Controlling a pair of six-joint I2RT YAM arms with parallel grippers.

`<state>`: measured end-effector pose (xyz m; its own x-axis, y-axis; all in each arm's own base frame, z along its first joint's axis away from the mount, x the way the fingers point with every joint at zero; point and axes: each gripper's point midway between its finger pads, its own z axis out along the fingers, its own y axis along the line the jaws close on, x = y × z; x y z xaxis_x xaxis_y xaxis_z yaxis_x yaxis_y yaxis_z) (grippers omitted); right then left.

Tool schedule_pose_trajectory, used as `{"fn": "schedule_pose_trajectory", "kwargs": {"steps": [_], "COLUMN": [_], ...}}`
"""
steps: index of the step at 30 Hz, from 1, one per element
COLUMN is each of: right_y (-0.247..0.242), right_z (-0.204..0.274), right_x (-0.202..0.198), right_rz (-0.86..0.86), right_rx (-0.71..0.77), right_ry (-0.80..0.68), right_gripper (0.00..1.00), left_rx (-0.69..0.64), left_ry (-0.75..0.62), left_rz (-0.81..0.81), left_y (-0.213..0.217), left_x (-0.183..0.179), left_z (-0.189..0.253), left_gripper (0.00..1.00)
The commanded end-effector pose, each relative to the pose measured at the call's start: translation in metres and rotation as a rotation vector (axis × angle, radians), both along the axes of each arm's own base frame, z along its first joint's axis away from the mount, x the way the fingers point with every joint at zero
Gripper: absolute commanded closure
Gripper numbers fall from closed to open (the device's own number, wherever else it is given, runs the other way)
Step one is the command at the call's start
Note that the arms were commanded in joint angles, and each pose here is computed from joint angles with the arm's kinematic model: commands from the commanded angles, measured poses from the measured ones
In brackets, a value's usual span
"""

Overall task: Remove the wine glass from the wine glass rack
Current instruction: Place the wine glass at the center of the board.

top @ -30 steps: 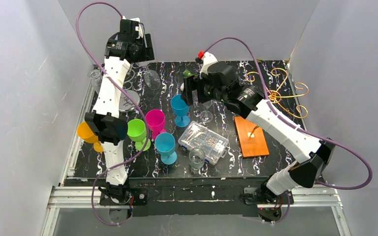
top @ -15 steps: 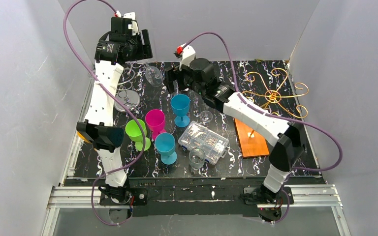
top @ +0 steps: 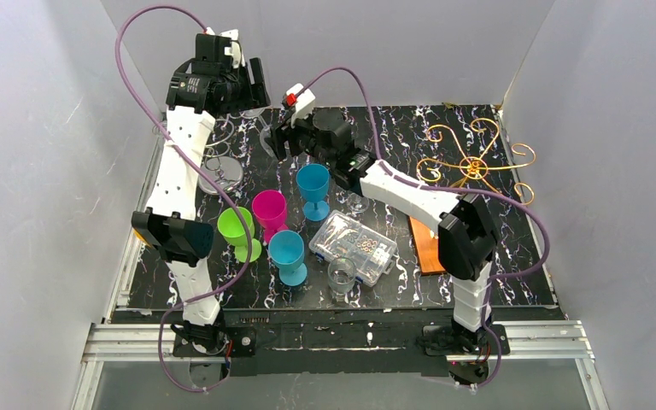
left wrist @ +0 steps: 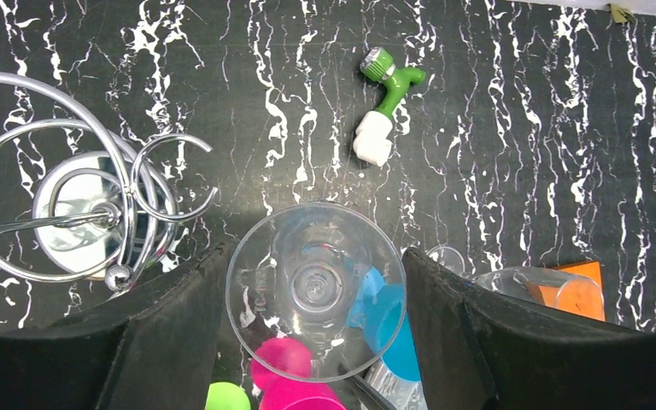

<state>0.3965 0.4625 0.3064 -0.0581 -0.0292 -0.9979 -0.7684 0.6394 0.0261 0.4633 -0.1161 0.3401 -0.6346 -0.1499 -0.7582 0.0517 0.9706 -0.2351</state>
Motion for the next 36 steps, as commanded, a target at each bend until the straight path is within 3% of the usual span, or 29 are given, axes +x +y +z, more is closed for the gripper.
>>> {"fn": "schedule_pose_trajectory", "kwargs": {"steps": [1,28,35,36], "right_y": [0.018,0.026,0.031,0.031], "right_z": [0.044,0.050,0.053,0.055], "right_x": [0.005,0.033,0.030,0.029], "right_rz": [0.037,-0.085,-0.087,-0.089], "right_rx": [0.123,0.217,0.243,0.246], "right_ry": [-0.139,-0.230,-0.234,-0.235], "right_gripper": [0.25,0.39,0.47,0.52], "left_rx": [-0.067,-0.184,-0.199,-0.200], "left_ry": [-0.121,-0.107,-0.097,-0.096], "left_rz": [-0.029,-0.083,-0.086,-0.085], "left_y": [-0.004,-0.023,-0.026,-0.026], "left_x": [-0.030,-0.043,-0.042,-0.041], "left_z": [0.056,0.067,0.065,0.064], "left_gripper": [0.57,0.57,0.57,0.57]}}
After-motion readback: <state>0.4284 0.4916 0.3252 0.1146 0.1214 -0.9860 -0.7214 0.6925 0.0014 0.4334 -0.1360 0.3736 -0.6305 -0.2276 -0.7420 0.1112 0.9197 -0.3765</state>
